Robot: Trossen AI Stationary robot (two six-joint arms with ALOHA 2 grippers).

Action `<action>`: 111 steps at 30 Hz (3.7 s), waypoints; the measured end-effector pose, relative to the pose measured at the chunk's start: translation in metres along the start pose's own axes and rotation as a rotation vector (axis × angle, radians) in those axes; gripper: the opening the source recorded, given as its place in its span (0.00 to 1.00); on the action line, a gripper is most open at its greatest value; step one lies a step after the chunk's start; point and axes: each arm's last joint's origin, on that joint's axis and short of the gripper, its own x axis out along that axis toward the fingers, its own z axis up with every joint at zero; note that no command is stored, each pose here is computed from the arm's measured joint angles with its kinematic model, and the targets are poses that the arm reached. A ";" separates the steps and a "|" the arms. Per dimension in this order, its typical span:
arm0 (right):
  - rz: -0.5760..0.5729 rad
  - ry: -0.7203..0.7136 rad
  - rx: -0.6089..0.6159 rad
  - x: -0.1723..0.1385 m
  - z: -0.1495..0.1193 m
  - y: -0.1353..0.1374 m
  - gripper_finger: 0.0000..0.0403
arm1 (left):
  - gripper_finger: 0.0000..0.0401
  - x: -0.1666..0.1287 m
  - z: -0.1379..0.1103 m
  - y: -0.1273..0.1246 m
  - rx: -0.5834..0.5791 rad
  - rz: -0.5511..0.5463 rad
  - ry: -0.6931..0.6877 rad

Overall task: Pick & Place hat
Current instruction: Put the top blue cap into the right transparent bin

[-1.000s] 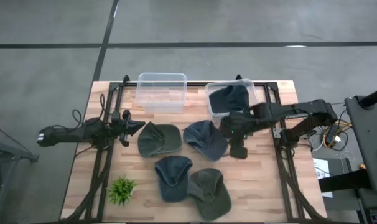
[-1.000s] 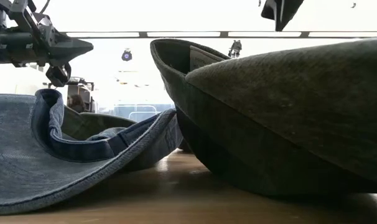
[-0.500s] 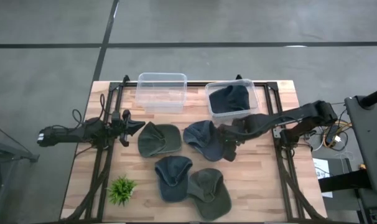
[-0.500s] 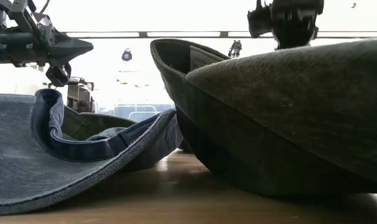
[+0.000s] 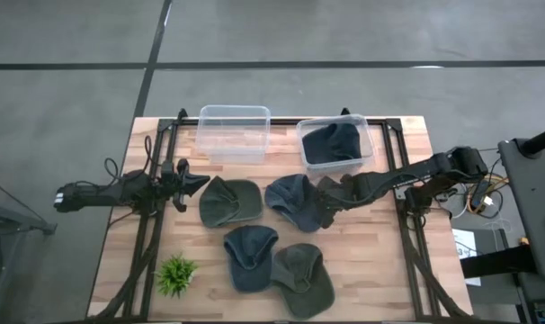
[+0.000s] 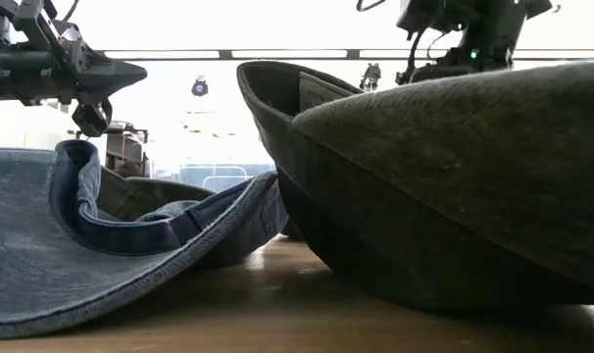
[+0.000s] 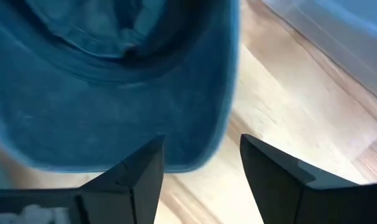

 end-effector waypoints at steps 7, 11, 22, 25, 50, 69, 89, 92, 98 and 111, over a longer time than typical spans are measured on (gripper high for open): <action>-0.014 0.007 0.043 0.012 -0.004 -0.009 0.51 | 0.00 0.000 0.000 0.000 0.000 0.000 -0.001; -0.006 -0.010 0.076 0.019 -0.002 -0.015 0.51 | 0.00 0.000 0.000 0.000 0.000 0.000 -0.001; 0.070 0.000 0.094 0.036 0.006 -0.031 0.51 | 0.00 0.000 0.000 0.000 0.000 0.000 -0.001; 0.069 0.002 0.100 0.038 0.006 -0.034 0.51 | 0.00 0.000 0.000 0.000 0.001 0.000 -0.001; 0.204 0.047 0.152 0.043 0.003 -0.030 0.07 | 0.00 0.000 0.000 0.000 0.001 0.000 0.000; 0.374 0.070 0.137 -0.045 0.021 -0.026 0.03 | 0.00 0.000 0.000 0.000 0.002 0.000 0.000; 0.155 -0.314 0.850 -0.191 0.039 -0.071 0.03 | 0.00 0.000 0.000 0.000 0.001 -0.001 -0.002; 0.123 -0.369 0.896 -0.190 0.039 -0.072 0.03 | 0.00 0.000 0.002 -0.001 -0.004 -0.010 -0.024; 0.032 -0.505 0.981 -0.180 0.045 -0.070 0.03 | 0.00 -0.002 0.020 -0.008 -0.044 -0.086 -0.203; -0.066 -0.644 1.191 -0.135 0.059 -0.039 0.03 | 0.00 -0.005 0.028 -0.011 -0.034 -0.118 -0.290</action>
